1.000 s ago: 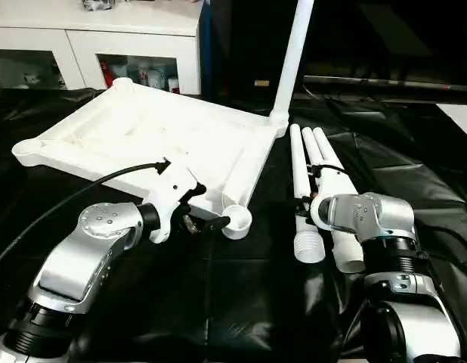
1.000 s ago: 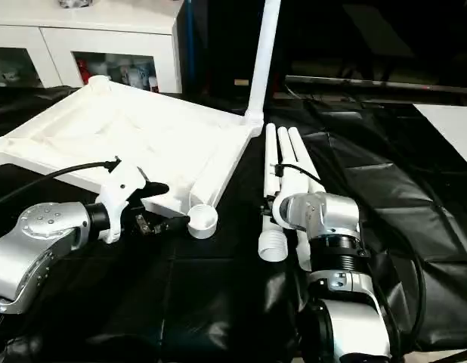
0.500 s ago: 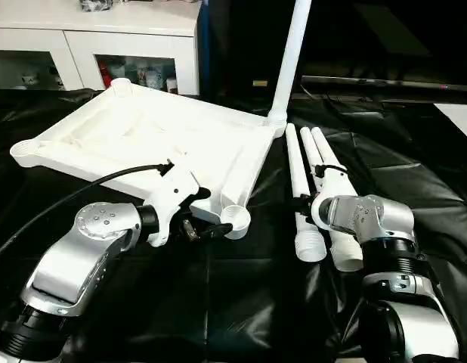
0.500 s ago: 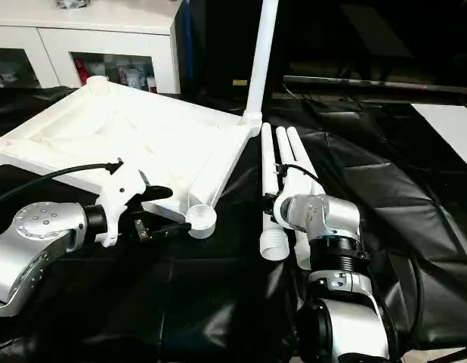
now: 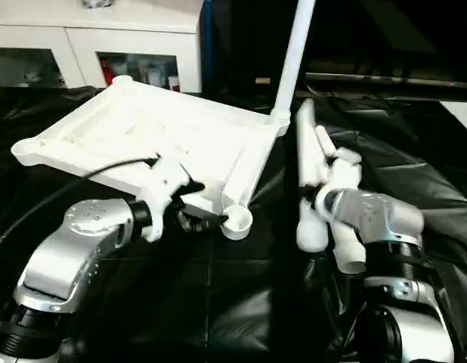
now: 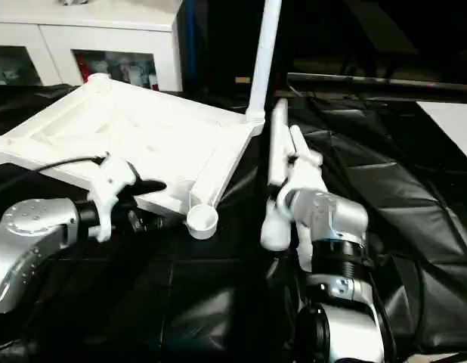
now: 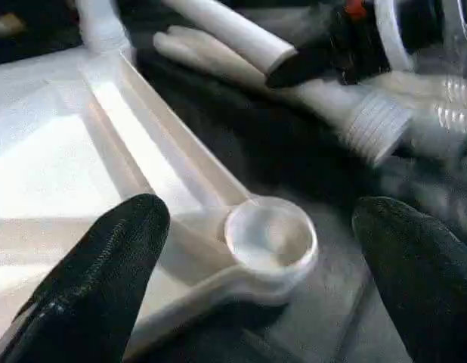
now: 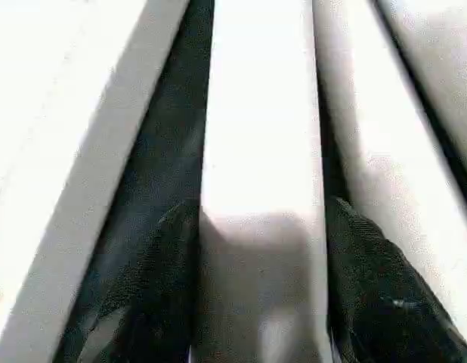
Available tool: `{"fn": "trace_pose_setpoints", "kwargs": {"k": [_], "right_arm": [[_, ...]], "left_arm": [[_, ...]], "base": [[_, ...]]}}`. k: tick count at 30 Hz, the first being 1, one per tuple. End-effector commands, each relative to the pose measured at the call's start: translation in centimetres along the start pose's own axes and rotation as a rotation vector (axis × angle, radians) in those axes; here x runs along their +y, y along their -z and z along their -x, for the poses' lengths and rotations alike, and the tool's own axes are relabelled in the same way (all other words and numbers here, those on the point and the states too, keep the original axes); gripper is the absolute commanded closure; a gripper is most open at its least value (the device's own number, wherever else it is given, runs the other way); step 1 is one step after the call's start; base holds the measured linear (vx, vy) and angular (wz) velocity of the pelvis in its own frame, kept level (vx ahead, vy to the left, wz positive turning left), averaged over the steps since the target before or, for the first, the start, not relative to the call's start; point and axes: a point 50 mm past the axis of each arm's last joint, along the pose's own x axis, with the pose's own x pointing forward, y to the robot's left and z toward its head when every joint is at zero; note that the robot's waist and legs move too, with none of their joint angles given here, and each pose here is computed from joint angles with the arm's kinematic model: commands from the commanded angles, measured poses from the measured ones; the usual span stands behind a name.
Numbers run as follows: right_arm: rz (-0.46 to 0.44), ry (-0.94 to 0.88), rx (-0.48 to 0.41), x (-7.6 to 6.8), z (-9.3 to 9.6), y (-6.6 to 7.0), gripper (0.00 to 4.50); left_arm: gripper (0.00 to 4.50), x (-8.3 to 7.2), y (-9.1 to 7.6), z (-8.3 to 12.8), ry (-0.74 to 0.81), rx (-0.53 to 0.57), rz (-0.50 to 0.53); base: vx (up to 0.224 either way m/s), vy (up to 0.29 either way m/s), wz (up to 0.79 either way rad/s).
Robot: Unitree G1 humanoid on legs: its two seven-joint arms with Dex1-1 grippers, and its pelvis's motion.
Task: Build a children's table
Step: Pick table leg
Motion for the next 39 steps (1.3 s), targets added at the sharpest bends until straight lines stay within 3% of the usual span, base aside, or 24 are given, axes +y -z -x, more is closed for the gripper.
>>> {"fn": "trace_pose_setpoints", "kwargs": {"k": [1,3,5,8,11,12,15,19,20,23,32,39], "right_arm": [[-0.067,-0.081,-0.243,0.7,1.2,-3.2,2.64],[-0.072,-0.157,-0.414,1.2,2.4,-5.2,2.64],[-0.098,-0.204,-0.511,1.3,3.4,-6.5,2.64],[-0.069,-0.349,-0.616,1.5,4.9,-7.7,2.64],[-0.053,-0.441,-0.649,1.9,5.6,-8.0,2.64],[-0.039,-0.552,-0.662,2.4,6.3,-8.0,2.64],[0.009,-0.768,-0.609,3.4,7.2,-7.3,2.64],[0.048,-0.888,-0.555,4.1,7.8,-6.6,2.64],[0.091,-0.969,-0.477,4.8,8.0,-5.6,2.64],[0.139,-1.033,-0.395,5.5,8.0,-4.4,2.64],[0.169,-1.107,-0.312,6.0,7.9,-2.9,2.64],[0.248,-1.102,-0.262,6.5,7.7,-1.7,2.64]], "left_arm": [[0.0,1.0,-1.5,-0.1,-0.077,-0.106,0.035],[0.0,2.1,-2.8,-0.5,-0.152,-0.191,0.082],[0.0,2.3,-4.1,-0.9,-0.137,-0.286,0.177],[0.0,1.5,-6.1,-1.5,-0.08,-0.414,0.249],[0.0,1.3,-6.6,-1.8,-0.078,-0.448,0.289],[0.0,1.1,-7.0,-2.1,-0.068,-0.452,0.345],[0.0,0.6,-8.2,-2.4,0.015,-0.476,0.389],[0.0,0.4,-8.9,-2.8,0.043,-0.497,0.415],[0.0,0.3,-9.5,-3.5,0.058,-0.506,0.452],[0.0,0.1,-10.2,-4.5,0.088,-0.506,0.491],[0.0,-1.0,-10.9,-6.1,0.165,-0.47,0.536],[0.0,-1.5,-10.9,-6.4,0.197,-0.468,0.574]], "base": [[0.0,0.0,0.0],[0.0,0.0,0.0],[0.0,0.0,0.0],[0.0,0.0,0.0],[0.0,0.0,0.0],[0.0,0.0,0.0],[0.0,0.0,0.0],[0.0,0.0,0.0],[0.0,0.0,0.0],[0.0,0.0,0.0],[0.0,0.0,0.0],[0.0,0.0,0.0]]}}
